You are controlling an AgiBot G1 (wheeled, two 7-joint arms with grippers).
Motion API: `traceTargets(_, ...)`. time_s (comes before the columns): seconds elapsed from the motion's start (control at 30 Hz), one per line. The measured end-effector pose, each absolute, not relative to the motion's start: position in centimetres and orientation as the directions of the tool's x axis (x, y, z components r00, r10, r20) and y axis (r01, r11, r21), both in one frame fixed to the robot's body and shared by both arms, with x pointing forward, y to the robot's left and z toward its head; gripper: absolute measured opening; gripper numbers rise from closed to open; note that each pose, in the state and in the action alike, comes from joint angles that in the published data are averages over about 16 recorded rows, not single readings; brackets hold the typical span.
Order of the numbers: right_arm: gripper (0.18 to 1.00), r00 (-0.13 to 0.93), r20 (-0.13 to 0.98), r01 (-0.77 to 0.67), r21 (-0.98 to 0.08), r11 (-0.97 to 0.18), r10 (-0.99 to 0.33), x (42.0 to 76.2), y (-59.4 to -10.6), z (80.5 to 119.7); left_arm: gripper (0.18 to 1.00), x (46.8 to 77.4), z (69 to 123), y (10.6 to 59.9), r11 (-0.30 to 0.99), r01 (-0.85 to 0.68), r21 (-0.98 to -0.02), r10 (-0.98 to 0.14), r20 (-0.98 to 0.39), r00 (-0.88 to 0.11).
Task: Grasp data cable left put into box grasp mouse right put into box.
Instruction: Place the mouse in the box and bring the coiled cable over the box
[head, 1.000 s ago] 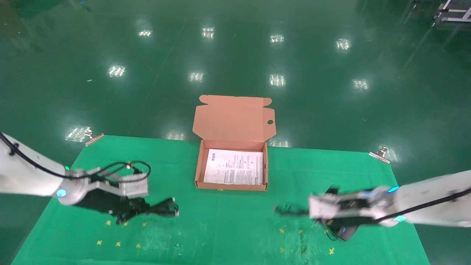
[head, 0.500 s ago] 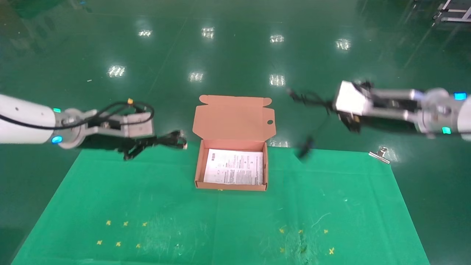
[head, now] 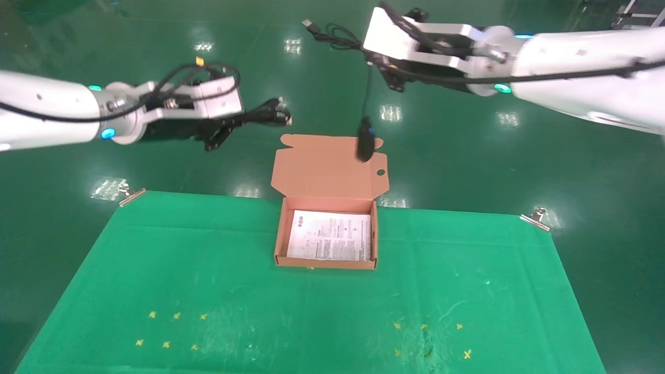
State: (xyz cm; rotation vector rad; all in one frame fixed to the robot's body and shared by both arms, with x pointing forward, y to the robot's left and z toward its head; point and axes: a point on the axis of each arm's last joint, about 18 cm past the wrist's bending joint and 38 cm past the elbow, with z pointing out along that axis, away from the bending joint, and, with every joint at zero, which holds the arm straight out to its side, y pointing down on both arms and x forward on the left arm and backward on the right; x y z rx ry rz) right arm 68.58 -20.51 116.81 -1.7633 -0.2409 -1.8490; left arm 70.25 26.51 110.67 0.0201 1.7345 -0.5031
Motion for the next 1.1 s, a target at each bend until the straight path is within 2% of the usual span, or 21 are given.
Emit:
traceTargets(0.23,0.212,0.013,0.968,0.548,-0.218,-0.808,-0.252,69.3,-17.9,117.4,0.232,70.4,112.0,26.6,0.901,0.284,-0.328,-0.281,-0.940,-0.195)
traceTargets(0.5,0.212,0.016,0.976,0.555,-0.189,-0.810,-0.217,70.3,-16.2,116.2,0.232,70.4,111.6,28.7,0.915,0.231,-0.332,-0.296,-0.938,-0.180)
traceTargets(0.83,0.211,0.088,0.979,0.538,-0.201,-0.819,-0.183,72.4,-14.7,112.1,0.231,70.0,110.0,33.1,0.936,0.077,-0.344,-0.328,-0.930,-0.165)
traceTargets(1.1,0.211,0.166,0.971,0.542,-0.236,-0.807,-0.173,73.2,-13.1,108.7,0.231,69.2,109.0,34.7,0.930,-0.027,-0.367,-0.367,-0.919,-0.140)
